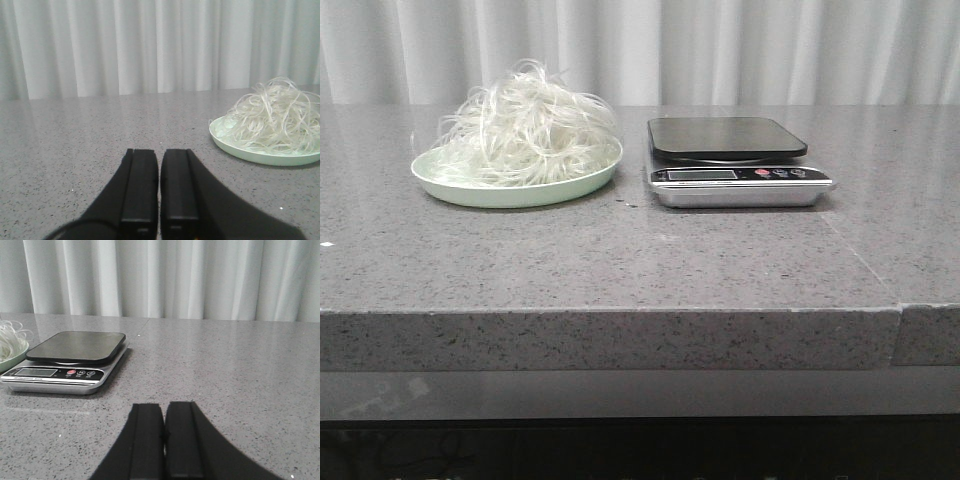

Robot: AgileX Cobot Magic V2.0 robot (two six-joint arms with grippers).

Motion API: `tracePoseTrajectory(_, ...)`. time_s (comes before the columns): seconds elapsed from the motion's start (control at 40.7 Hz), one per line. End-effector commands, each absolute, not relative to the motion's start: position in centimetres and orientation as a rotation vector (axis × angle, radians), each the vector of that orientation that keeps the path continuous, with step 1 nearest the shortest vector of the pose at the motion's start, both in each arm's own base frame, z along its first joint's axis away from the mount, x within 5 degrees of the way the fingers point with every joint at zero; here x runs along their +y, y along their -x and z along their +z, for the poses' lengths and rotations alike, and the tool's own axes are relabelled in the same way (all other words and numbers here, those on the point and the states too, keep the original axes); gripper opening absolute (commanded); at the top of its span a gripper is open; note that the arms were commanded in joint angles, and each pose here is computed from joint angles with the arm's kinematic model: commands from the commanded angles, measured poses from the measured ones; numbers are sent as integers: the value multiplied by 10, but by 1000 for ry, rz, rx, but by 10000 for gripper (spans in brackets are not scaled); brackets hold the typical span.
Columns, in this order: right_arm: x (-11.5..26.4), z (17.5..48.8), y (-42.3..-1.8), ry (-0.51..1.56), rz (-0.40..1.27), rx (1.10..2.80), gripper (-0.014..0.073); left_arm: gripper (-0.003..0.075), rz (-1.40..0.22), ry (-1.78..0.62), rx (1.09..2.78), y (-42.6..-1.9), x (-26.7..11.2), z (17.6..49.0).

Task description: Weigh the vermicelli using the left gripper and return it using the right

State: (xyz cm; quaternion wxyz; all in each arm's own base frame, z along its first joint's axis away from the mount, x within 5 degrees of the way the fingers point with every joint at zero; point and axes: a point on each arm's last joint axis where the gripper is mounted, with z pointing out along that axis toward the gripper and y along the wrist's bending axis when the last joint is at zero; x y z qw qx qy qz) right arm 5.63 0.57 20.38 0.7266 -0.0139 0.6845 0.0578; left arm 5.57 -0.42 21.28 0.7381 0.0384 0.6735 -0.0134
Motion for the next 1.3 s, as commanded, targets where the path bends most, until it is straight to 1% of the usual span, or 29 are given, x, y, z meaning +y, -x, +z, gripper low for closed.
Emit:
tracePoseTrajectory(0.0, 4, 215, -54, 19, 113, 1396, 160, 146, -32, -67, 1387, -53, -3, 219)
tracePoseTrajectory(1.278, 2, 216, -54, -7, 82, 1394, 160, 146, -32, -67, 1387, -53, -3, 219)
